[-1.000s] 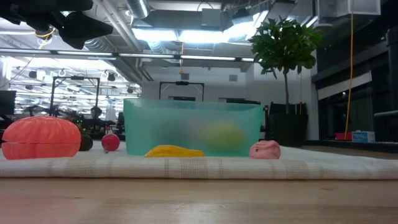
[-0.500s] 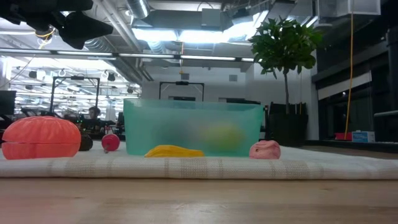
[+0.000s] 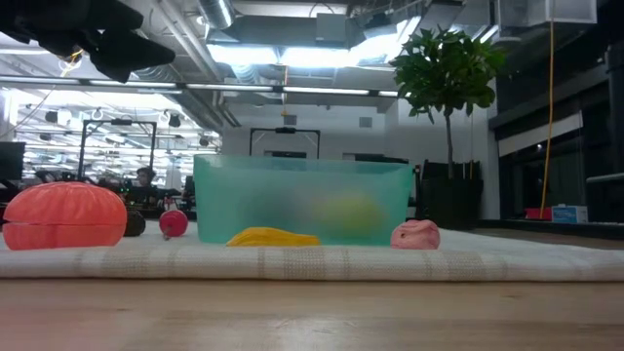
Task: Pick and placing Produce into tupperware
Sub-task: Put the green peas into the blue bin
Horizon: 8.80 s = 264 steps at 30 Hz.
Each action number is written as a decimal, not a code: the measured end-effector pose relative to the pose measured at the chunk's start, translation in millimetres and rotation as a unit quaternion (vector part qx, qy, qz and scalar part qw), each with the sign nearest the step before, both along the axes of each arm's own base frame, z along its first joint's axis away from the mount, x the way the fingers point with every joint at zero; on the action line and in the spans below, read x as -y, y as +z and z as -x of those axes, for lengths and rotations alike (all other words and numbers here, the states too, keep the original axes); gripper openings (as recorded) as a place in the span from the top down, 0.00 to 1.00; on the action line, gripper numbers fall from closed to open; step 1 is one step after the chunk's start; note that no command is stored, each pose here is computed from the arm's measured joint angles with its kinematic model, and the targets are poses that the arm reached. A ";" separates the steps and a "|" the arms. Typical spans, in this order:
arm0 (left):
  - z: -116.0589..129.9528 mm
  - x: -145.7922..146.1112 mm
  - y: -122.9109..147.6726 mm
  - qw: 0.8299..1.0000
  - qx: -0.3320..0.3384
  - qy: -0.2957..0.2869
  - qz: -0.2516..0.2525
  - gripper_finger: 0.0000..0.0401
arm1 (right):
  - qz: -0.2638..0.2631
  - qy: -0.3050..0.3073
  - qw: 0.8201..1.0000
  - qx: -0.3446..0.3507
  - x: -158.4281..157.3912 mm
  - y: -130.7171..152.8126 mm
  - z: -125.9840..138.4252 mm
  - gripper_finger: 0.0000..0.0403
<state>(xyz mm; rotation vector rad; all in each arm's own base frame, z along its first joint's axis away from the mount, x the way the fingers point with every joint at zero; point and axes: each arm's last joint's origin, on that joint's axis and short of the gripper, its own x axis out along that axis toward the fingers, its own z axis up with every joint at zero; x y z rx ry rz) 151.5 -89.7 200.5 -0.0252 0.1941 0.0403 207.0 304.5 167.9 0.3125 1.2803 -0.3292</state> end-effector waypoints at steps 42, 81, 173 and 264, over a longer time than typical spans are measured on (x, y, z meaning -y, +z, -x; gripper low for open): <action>0.0 0.0 0.0 1.000 0.000 0.001 0.003 0.27 | 0.018 0.022 0.999 -0.027 4.7 -34.0 -12.4 0.22; 0.0 -0.1 -0.2 1.000 0.000 0.001 0.003 0.27 | 0.008 0.008 1.000 -0.024 4.3 -35.7 -14.4 0.63; 0.1 2.5 -0.5 0.999 -0.006 -0.048 -0.004 0.27 | -0.011 0.276 0.944 0.179 154.0 62.5 -159.1 0.66; -8.0 -16.4 -6.6 0.999 -0.036 0.010 -0.017 0.27 | 0.006 0.200 0.952 0.233 240.3 -2.0 -177.0 0.66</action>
